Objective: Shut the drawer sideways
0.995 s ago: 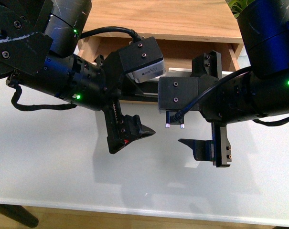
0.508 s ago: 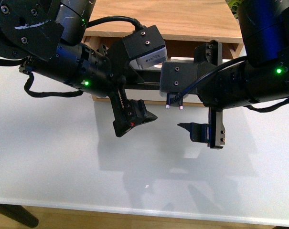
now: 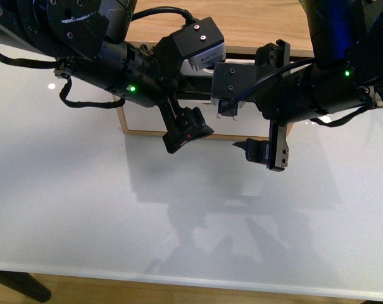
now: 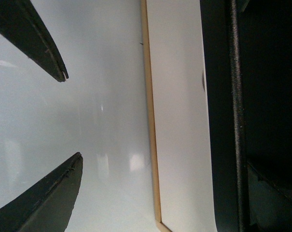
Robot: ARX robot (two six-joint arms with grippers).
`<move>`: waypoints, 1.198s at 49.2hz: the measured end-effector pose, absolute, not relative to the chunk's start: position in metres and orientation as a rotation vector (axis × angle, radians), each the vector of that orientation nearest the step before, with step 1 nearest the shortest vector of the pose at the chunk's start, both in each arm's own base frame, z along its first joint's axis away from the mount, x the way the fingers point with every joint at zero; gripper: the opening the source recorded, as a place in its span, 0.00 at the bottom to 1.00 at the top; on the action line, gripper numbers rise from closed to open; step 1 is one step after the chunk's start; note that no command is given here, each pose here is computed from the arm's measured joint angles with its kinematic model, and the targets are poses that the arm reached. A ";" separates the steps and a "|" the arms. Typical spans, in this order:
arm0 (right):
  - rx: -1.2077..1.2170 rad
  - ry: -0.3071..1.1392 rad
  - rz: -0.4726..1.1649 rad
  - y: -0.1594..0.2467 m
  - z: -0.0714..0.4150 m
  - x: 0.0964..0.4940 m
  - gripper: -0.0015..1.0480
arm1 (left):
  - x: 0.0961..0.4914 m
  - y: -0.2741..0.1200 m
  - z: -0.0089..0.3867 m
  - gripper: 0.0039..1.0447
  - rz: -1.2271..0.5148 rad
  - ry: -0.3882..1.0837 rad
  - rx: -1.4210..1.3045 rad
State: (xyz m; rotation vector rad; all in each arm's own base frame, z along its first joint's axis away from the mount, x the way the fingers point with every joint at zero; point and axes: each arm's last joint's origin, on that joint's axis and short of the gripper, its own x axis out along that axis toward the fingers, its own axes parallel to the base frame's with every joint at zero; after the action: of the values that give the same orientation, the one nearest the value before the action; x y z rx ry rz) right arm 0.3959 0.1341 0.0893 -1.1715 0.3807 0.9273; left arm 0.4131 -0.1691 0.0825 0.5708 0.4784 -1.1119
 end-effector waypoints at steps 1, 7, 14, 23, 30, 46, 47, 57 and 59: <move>-1.172 0.381 0.927 0.134 0.089 0.397 0.91 | 0.414 -0.169 0.082 0.92 -1.112 0.479 0.571; -1.174 0.375 0.913 0.135 0.090 0.407 0.91 | 0.425 -0.172 0.083 0.92 -1.103 0.480 0.568; -1.172 0.371 0.906 0.135 0.090 0.415 0.91 | 0.433 -0.173 0.084 0.92 -1.097 0.480 0.568; -1.168 0.372 0.913 0.135 0.090 0.415 0.91 | 0.434 -0.173 0.085 0.92 -1.100 0.481 0.566; -1.165 0.364 0.917 0.135 0.090 0.413 0.91 | 0.432 -0.171 0.085 0.92 -1.109 0.473 0.558; -1.138 0.300 0.830 0.121 0.118 0.397 0.91 | 0.410 -0.154 0.103 0.92 -1.090 0.404 0.532; -1.133 0.292 0.818 0.119 0.122 0.396 0.91 | 0.409 -0.152 0.106 0.92 -1.085 0.396 0.527; -1.053 0.213 0.729 0.104 0.157 0.370 0.91 | 0.389 -0.131 0.149 0.92 -1.005 0.289 0.451; -1.030 0.195 0.712 0.100 0.164 0.362 0.91 | 0.383 -0.125 0.160 0.92 -0.979 0.261 0.431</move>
State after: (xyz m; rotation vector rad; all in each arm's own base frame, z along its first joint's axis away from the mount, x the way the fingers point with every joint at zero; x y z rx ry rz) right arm 0.3624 0.0996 0.1636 -1.0299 0.1950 0.7116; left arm 0.3832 -0.1247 0.1601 0.4310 0.2611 -0.9792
